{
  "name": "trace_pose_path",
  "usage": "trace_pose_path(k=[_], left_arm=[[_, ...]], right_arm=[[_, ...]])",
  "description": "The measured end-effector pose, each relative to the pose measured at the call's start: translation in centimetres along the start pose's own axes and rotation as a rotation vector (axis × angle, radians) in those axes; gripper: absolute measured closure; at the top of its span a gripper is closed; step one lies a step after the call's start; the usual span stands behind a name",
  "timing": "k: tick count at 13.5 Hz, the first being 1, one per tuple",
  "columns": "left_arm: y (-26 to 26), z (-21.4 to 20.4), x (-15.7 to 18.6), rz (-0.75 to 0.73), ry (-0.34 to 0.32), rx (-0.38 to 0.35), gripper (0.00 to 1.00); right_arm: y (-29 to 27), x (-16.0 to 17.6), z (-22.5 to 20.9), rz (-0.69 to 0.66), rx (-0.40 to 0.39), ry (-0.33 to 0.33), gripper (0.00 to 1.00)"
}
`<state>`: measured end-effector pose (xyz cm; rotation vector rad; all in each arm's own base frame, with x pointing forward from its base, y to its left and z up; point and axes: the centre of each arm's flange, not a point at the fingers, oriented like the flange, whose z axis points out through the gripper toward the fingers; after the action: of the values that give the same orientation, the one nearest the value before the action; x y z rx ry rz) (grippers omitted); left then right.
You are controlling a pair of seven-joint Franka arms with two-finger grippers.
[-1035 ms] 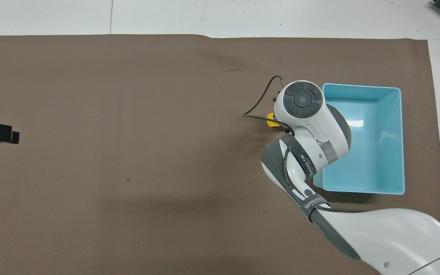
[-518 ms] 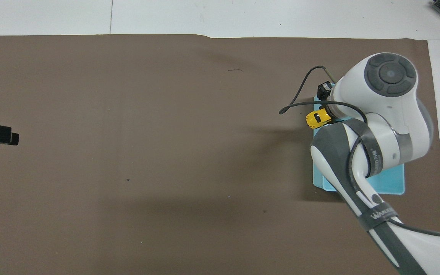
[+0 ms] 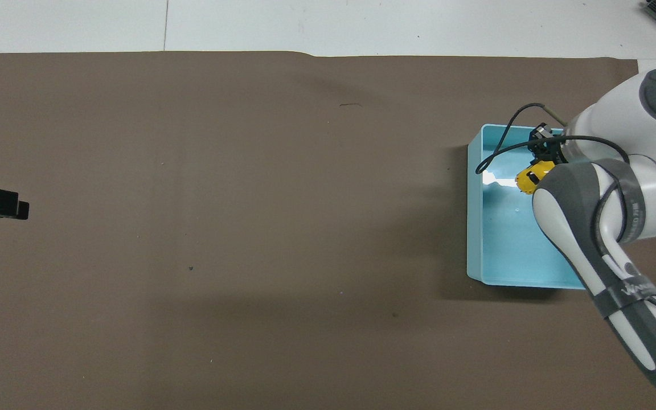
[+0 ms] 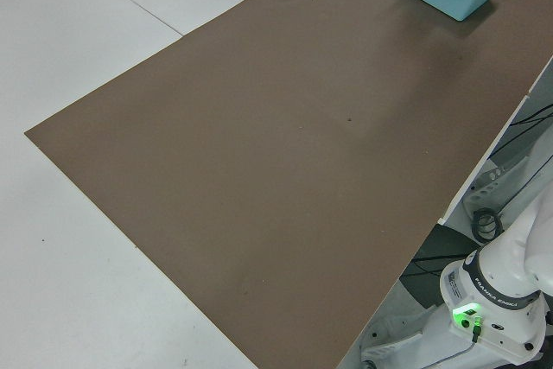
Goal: Wind up and store yellow beetle car
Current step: 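Lower the held car into the blue bin with the right gripper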
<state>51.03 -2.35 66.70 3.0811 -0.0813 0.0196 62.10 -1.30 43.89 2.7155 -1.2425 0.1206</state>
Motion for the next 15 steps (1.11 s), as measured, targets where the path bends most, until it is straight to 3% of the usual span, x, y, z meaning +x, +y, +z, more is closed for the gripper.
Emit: trace_pose_path(k=[4,8,12,15], left_arm=[[-0.1,0.0,0.0,-0.002,0.000,0.000,0.00],[-0.2,0.0,0.0,-0.003,0.000,0.000,0.00],[-0.2,0.0,0.0,-0.004,-0.001,0.000,0.00],[-0.2,0.0,0.0,-0.004,-0.001,0.000,0.00]], right_arm=[[2.0,1.5,1.6,-0.110,0.005,0.001,0.55],[3.4,0.6,3.5,-0.210,0.007,0.000,0.55],[4.5,-3.2,5.3,-0.351,0.043,-0.009,0.55],[6.9,-6.5,7.1,-0.484,0.145,-0.020,0.55]])
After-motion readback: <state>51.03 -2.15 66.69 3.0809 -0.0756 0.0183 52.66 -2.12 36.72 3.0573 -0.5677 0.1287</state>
